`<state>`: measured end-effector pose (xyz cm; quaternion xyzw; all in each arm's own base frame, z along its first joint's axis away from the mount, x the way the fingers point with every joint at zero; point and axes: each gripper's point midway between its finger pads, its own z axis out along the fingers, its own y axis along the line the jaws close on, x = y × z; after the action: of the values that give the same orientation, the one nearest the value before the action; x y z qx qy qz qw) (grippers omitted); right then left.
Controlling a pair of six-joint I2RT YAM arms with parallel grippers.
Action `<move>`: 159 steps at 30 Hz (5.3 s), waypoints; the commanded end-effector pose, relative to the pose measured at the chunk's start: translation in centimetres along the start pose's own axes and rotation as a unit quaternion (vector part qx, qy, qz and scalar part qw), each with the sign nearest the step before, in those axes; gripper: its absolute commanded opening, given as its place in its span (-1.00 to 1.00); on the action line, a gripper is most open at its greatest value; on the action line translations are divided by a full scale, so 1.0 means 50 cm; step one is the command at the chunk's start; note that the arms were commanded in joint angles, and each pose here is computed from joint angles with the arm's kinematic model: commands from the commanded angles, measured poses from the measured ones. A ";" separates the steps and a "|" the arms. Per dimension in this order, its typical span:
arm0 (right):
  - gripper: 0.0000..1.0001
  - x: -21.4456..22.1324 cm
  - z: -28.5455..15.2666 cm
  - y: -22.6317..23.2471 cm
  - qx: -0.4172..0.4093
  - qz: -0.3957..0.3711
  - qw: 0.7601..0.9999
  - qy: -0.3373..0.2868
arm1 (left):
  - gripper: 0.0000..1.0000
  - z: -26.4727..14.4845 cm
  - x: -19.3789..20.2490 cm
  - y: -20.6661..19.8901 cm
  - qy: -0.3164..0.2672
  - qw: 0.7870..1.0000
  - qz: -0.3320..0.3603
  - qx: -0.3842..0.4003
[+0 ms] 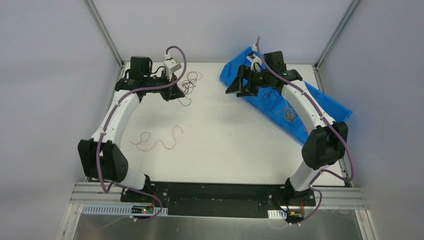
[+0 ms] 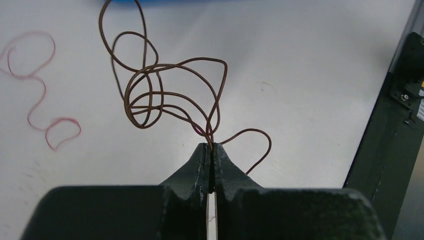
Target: Untangle the cables
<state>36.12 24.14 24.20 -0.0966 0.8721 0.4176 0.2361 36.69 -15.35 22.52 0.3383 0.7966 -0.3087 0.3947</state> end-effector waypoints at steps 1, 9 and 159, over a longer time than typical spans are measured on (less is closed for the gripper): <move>0.86 -0.018 -0.001 0.158 -0.115 -0.015 0.993 -0.008 | -1.00 -0.031 -0.036 -0.123 -0.054 0.989 0.086 0.104; 0.99 -0.010 0.055 0.297 -0.206 0.051 0.977 0.020 | -1.00 -0.037 -0.074 -0.223 -0.069 0.973 0.180 0.126; 0.79 0.021 0.076 -0.130 0.120 -0.121 0.984 0.050 | 0.41 0.094 0.121 0.018 0.045 0.927 -0.371 -0.015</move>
<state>37.38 20.63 19.05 -0.1889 0.9017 0.3064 0.2394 37.15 -21.33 13.79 0.1056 0.8872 -0.3996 0.2051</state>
